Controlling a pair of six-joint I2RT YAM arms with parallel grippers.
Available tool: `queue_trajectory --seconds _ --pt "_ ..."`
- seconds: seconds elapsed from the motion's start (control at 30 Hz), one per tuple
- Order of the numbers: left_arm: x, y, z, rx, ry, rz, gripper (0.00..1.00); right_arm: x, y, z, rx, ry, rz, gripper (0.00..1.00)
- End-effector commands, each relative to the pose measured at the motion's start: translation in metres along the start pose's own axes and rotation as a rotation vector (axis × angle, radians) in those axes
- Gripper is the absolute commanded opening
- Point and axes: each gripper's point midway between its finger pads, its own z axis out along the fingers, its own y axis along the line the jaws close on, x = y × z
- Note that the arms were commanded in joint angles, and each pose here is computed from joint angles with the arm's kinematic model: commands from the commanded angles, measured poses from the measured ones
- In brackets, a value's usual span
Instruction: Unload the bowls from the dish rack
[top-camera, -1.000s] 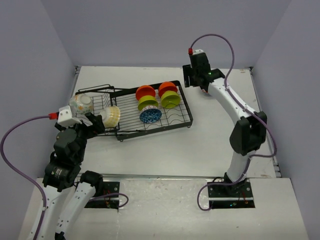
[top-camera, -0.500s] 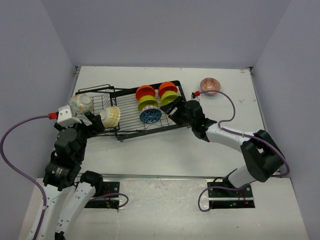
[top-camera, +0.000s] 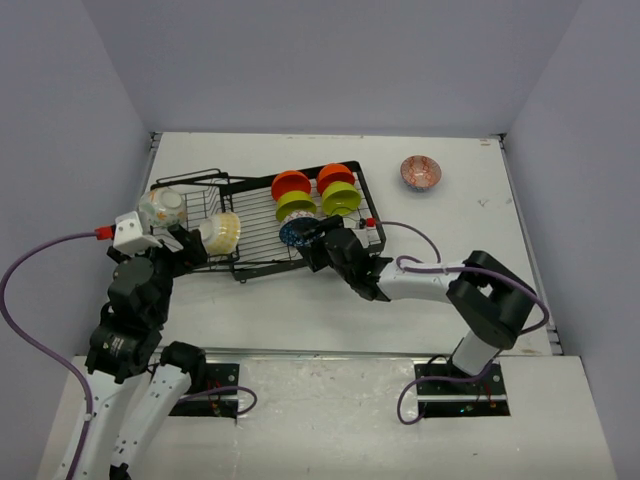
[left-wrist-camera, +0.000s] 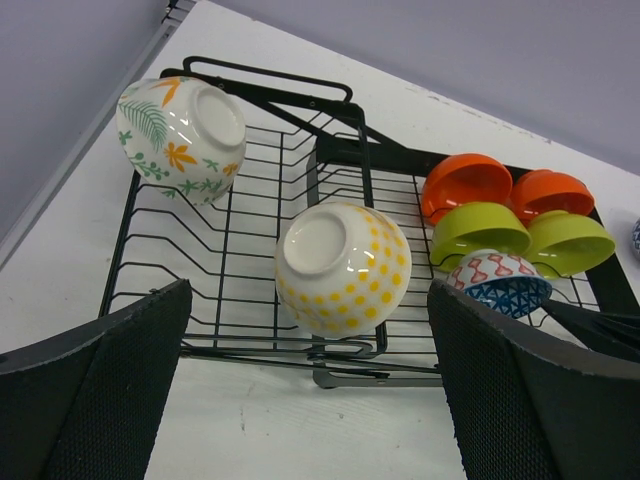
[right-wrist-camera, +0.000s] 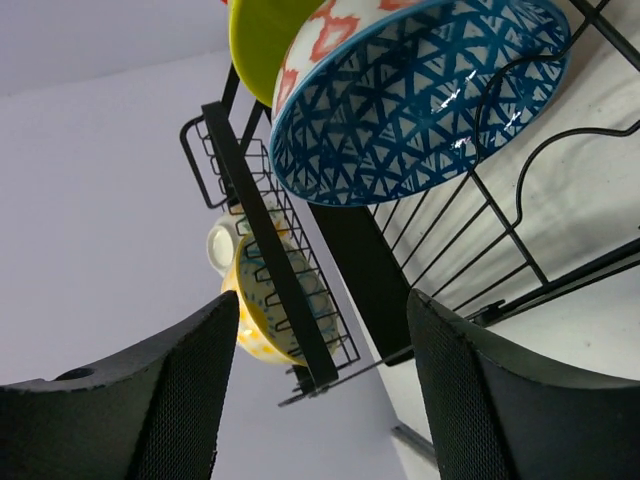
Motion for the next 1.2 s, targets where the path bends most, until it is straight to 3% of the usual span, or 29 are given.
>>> queue_trajectory --seconds 0.0,0.43,0.83,1.0,1.17 --pt "-0.008 -0.001 -0.003 0.007 -0.034 -0.023 1.00 -0.017 0.023 0.009 -0.039 -0.147 0.121 0.68" --pt "-0.009 -0.005 -0.003 0.031 -0.036 -0.020 1.00 -0.030 0.023 0.047 0.010 -0.296 0.128 0.61" --pt "-0.008 -0.007 -0.003 0.044 -0.036 -0.017 1.00 -0.044 0.015 0.074 0.022 -0.336 0.117 0.39" --pt "-0.009 -0.008 -0.004 0.050 -0.038 -0.018 1.00 -0.049 0.012 0.069 0.011 -0.349 0.121 0.35" --pt "-0.010 -0.007 -0.005 0.047 -0.045 -0.021 1.00 -0.053 0.010 0.063 -0.009 -0.357 0.121 0.21"
